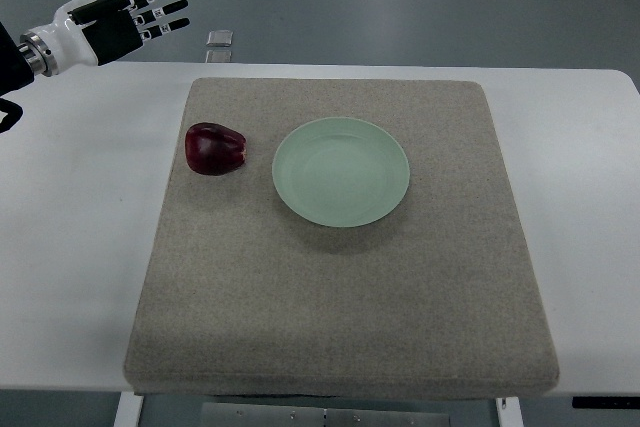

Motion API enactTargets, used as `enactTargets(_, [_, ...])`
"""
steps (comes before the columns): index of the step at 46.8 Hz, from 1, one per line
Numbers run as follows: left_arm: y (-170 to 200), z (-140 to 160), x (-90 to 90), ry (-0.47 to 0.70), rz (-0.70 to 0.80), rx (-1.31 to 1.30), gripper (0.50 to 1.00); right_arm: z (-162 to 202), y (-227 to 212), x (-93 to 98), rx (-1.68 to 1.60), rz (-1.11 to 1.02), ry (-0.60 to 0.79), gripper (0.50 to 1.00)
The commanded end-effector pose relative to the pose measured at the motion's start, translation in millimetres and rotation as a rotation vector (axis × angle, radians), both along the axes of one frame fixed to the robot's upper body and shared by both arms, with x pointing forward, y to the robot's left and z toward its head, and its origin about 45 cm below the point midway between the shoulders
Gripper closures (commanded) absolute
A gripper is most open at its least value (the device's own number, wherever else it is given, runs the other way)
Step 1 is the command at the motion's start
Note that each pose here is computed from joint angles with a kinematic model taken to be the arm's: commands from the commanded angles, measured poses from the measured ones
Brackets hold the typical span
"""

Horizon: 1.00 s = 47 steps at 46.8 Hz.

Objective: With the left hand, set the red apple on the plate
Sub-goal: 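Move the left hand forward toward the dark red apple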

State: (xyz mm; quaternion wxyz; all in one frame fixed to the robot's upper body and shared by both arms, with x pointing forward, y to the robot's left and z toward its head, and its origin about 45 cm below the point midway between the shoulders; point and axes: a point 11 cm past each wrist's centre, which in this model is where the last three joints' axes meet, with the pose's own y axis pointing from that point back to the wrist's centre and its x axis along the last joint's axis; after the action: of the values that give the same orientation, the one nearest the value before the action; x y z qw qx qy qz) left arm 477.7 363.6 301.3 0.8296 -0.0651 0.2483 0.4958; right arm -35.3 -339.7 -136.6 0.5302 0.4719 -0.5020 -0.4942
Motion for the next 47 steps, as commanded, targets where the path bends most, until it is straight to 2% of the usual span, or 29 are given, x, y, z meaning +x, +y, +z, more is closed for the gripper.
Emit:
enactTargets(1, [-0.8,-0.4,-0.1,0.002,-0.003,0.0,0.5,0.0,0.0,-0.2,0.0,-0.001,0.0,0.572])
enactTargets(19, [1.4,-2.5,0.7,0.007,0.006,0.009,0.5,0.0,0.0,-0.2,0.0,-0.001,0.0,0.57])
enactTargets(28, [8.1,-11.2,-3.5,0.021,-0.036,0.225,0.5,0.0,0.0,-0.2,0.0,0.001,0.0,0.57])
enactTargets(36, [20.6,-0.3,-3.6,-0.076,-0.077,0.529,0.5,0.0,0.0,-0.2,0.0,0.001,0.0,0.572])
enactTargets(41, [19.8,27.4,-7.6,-0.23,-0.137,0.691,0.5,0.0,0.0,-0.2,0.0,-0.001,0.0,0.572])
enactTargets(47, [5.7,46.6,-23.8,-0.37,-0.274,0.884,0.501,0.0,0.0,-0.2,0.0,0.001,0.0,0.572])
